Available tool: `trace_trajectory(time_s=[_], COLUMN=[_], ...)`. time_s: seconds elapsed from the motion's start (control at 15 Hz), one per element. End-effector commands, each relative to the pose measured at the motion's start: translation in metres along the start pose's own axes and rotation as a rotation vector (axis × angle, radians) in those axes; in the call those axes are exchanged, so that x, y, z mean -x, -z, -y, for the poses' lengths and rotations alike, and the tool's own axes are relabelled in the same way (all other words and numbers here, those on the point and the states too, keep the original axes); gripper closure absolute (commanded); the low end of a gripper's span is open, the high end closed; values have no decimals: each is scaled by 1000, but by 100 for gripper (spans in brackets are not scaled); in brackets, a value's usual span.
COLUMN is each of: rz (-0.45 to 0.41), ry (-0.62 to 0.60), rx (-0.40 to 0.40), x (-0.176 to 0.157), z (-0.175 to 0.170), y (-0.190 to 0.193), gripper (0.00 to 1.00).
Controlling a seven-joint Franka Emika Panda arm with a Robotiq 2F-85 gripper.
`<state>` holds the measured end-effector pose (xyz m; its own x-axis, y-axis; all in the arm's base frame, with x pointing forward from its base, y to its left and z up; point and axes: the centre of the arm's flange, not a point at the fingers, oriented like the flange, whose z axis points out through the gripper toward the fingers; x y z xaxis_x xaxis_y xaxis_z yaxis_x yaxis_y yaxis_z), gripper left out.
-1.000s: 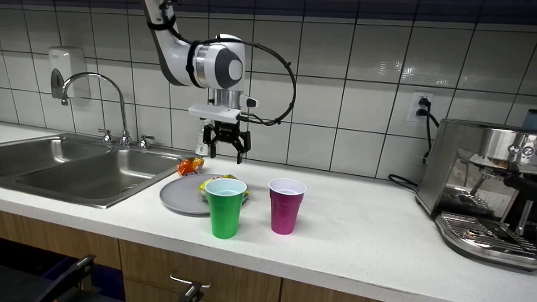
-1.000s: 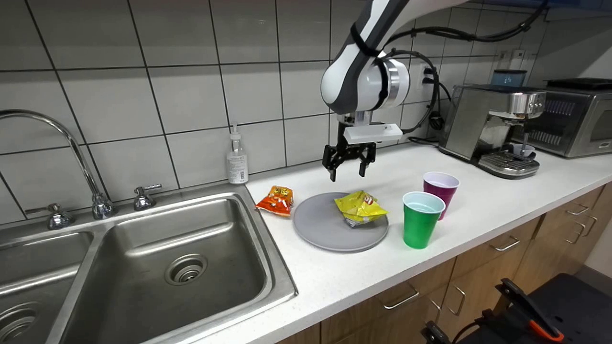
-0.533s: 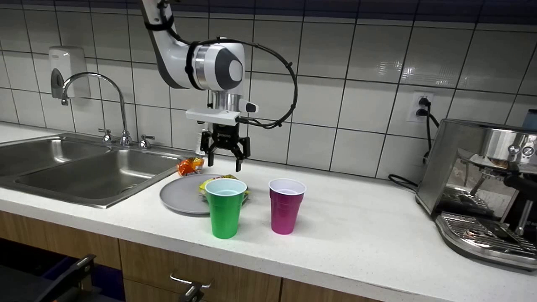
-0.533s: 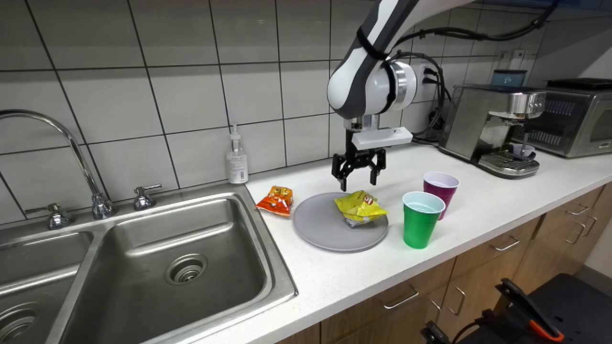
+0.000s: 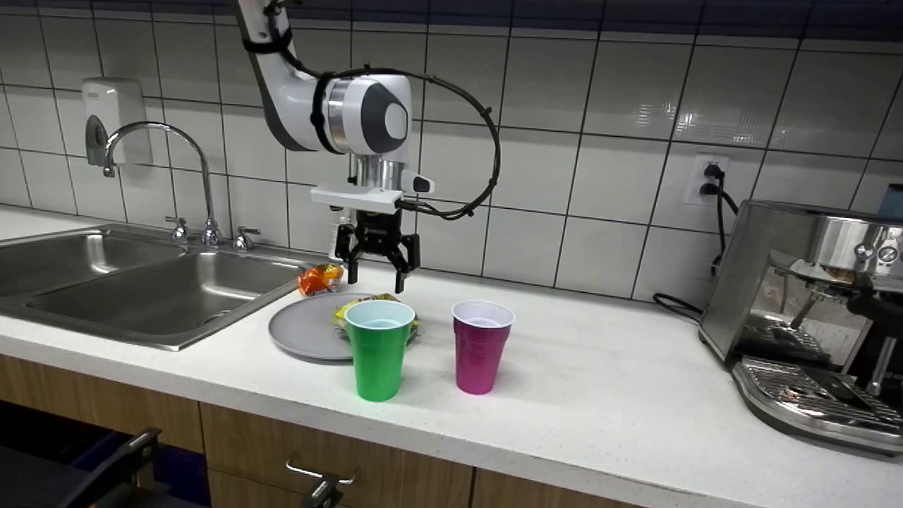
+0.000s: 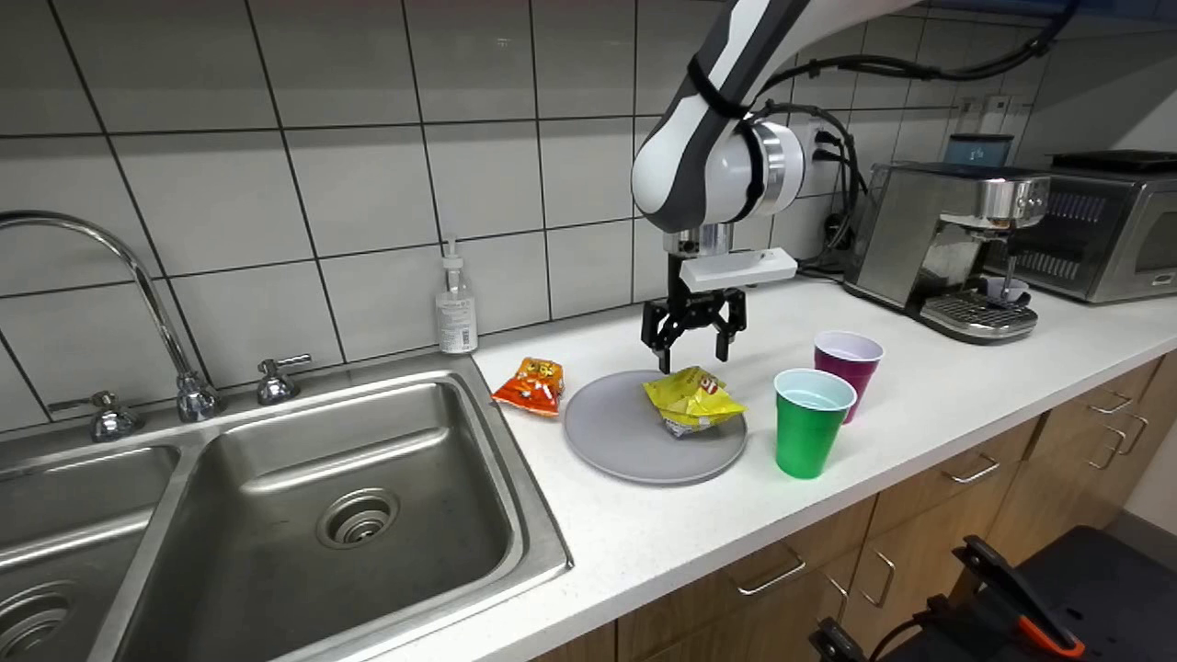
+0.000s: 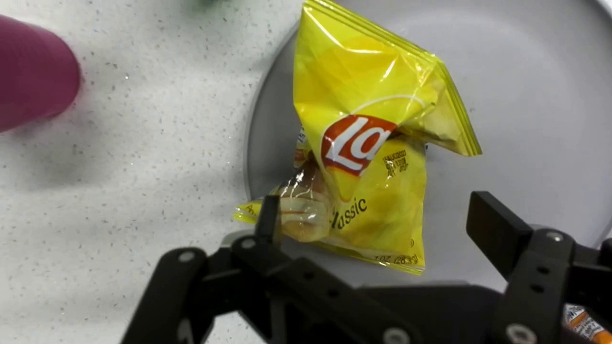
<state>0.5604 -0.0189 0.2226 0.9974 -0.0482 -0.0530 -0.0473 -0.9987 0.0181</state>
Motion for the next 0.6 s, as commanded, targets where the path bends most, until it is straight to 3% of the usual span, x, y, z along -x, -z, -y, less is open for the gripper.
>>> trace_trajectory(time_s=[0.0,0.53], rz=[0,5], ry=[0,-39], rx=[0,3], x=[0,-3], z=[0,5], y=[0,-13], gripper=[0,0])
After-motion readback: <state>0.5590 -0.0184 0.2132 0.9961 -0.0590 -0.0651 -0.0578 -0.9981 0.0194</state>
